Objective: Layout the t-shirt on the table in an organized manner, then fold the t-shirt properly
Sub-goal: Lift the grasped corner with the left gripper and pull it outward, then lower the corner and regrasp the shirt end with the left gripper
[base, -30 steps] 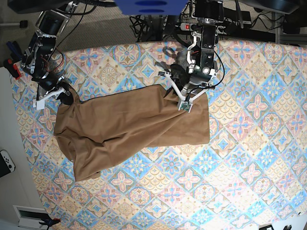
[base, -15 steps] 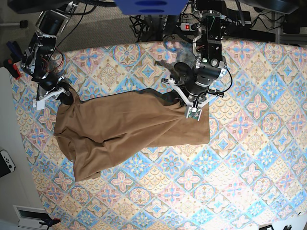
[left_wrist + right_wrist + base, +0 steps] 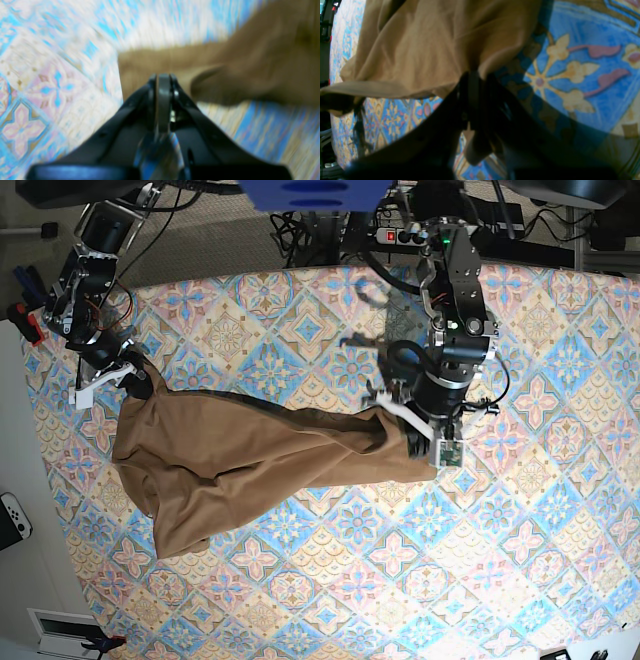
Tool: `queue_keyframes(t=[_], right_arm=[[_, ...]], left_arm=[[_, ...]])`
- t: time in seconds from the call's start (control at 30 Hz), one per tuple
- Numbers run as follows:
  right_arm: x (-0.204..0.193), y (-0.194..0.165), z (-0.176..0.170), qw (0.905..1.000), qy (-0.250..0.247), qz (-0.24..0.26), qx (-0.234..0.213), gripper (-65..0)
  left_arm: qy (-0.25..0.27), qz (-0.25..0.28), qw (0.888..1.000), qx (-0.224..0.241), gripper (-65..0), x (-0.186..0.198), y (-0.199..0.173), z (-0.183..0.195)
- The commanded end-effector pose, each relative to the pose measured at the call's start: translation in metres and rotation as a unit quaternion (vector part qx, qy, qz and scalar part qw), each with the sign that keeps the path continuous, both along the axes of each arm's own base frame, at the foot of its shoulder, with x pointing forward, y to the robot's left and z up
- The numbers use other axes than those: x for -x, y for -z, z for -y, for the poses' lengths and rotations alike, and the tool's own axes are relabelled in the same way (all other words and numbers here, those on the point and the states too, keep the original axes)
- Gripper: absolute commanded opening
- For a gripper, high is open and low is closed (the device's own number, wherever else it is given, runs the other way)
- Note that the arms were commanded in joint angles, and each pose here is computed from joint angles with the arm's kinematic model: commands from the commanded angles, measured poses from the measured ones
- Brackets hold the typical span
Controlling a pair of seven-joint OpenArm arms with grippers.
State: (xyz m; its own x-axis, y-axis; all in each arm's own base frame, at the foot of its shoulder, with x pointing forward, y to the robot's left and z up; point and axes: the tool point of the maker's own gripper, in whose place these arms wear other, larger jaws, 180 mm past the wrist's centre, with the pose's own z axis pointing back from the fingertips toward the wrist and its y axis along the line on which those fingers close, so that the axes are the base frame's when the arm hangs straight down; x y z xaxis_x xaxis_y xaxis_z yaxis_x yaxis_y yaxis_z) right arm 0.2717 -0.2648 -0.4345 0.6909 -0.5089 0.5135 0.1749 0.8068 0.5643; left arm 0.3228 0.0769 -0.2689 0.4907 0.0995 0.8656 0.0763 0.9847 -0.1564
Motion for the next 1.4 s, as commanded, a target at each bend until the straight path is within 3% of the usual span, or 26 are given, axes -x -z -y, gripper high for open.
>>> queue_keyframes(t=[0.0, 0.1, 0.2, 0.3, 0.37, 0.47, 0.57, 0.67, 0.7, 1.0, 1.13, 1.3, 1.37], right_arm=[[0.01, 0.009, 0.0, 0.9992, -0.016, -0.034, 0.011, -65.0], [0.01, 0.009, -0.001, 0.9992, -0.017, -0.035, 0.01, -65.0], [0.011, 0.009, -0.001, 0.9992, -0.017, -0.036, 0.01, -65.0], [0.011, 0.009, -0.001, 0.9992, -0.017, -0.036, 0.01, -65.0], [0.011, 0.01, -0.001, 0.9991, -0.017, -0.036, 0.01, -65.0], [0.011, 0.01, -0.001, 0.9991, -0.017, -0.036, 0.01, -65.0], [0.011, 0.01, -0.001, 0.9991, -0.017, -0.036, 0.01, -65.0], [0.011, 0.01, -0.001, 0.9991, -0.018, -0.036, 0.01, -65.0], [0.011, 0.01, -0.001, 0.9991, -0.018, -0.036, 0.01, -65.0], [0.011, 0.01, -0.001, 0.9991, -0.017, -0.036, 0.01, -65.0], [0.011, 0.01, -0.001, 0.9991, -0.017, -0.036, 0.01, -65.0], [0.011, 0.01, -0.001, 0.9991, -0.017, -0.036, 0.01, -65.0], [0.011, 0.01, -0.001, 0.9991, -0.017, -0.036, 0.01, -65.0]], left_arm=[[0.007, 0.034, 0.999, 0.022, -65.0, -0.005, -0.018, 0.007], [0.024, 0.032, 0.998, 0.047, -65.0, -0.007, -0.021, 0.018], [0.03, -0.013, 0.999, 0.033, -65.0, -0.003, -0.004, 0.017], [0.034, -0.042, 0.998, -0.035, -47.8, 0.002, 0.009, 0.001], [0.055, -0.053, 0.99, -0.117, -46.7, 0.006, 0.016, -0.011], [0.123, -0.081, 0.962, -0.231, -47.4, 0.02, 0.031, -0.007], [0.213, -0.098, 0.92, -0.315, -47.4, 0.04, 0.044, 0.02], [0.315, -0.115, 0.859, -0.388, -47.4, 0.065, 0.058, 0.046], [0.33, -0.122, 0.846, -0.4, -47.4, 0.07, 0.06, 0.05], [0.363, -0.15, 0.808, -0.439, -47.5, 0.083, 0.071, 0.041], [0.366, -0.158, 0.802, -0.445, -47.5, 0.084, 0.076, 0.038], [0.37, -0.212, 0.78, -0.458, -47.4, 0.088, 0.108, 0.026], [0.375, -0.223, 0.777, -0.454, -47.4, 0.091, 0.115, 0.026]])
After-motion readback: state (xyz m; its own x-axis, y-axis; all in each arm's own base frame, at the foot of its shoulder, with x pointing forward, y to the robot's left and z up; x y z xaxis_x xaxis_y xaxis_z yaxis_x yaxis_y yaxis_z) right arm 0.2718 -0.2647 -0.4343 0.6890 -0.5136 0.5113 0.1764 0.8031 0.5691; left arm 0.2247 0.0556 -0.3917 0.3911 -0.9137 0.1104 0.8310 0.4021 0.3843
